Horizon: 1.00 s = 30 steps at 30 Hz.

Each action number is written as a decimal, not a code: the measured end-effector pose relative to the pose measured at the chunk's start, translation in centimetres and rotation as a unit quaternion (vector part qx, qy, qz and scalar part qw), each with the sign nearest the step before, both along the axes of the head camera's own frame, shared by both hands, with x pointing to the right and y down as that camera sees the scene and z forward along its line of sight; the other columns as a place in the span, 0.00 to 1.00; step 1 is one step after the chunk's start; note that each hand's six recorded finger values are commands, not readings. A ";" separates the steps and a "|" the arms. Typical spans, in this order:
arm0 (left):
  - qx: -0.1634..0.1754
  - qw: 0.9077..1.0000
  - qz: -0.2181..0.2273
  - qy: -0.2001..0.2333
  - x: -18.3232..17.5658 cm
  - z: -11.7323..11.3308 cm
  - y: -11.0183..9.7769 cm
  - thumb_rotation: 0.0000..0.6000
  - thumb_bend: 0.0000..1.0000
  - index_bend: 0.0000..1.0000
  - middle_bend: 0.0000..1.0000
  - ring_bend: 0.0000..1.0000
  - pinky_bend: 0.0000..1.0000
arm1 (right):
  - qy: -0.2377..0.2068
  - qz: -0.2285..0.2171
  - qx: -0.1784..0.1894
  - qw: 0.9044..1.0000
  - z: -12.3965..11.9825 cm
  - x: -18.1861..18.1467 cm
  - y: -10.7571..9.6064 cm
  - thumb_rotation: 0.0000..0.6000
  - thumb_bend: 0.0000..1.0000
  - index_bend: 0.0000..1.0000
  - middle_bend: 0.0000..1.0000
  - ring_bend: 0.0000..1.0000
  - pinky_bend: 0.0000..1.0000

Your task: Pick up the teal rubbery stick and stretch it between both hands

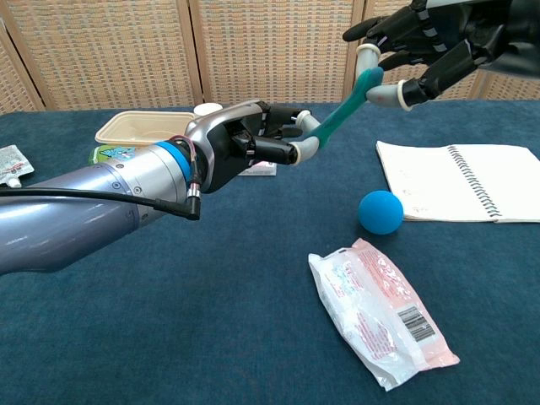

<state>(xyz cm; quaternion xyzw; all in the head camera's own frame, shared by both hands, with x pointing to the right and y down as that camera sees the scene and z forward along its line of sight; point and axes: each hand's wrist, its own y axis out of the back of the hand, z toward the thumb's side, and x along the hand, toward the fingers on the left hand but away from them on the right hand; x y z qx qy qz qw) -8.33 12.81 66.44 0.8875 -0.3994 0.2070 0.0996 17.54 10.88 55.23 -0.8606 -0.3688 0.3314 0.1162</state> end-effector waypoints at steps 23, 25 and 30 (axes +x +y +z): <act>0.001 0.999 -0.030 -0.026 -3.2 1.2 -1.6 1.00 0.49 0.78 0.00 0.00 0.00 | -0.108 0.067 -0.140 0.982 0.1 0.3 0.1 1.00 0.85 0.91 0.03 0.00 0.00; 0.002 0.999 -0.034 -0.030 -3.7 1.3 -1.9 1.00 0.49 0.78 0.00 0.00 0.00 | -0.114 0.072 -0.147 0.980 0.1 0.6 0.0 1.00 0.85 0.91 0.03 0.00 0.00; 0.010 0.998 -0.049 -0.046 -5.9 1.5 -2.9 1.00 0.49 0.78 0.00 0.00 0.00 | -0.125 0.087 -0.154 0.976 0.1 1.4 -0.4 1.00 0.85 0.91 0.03 0.00 0.00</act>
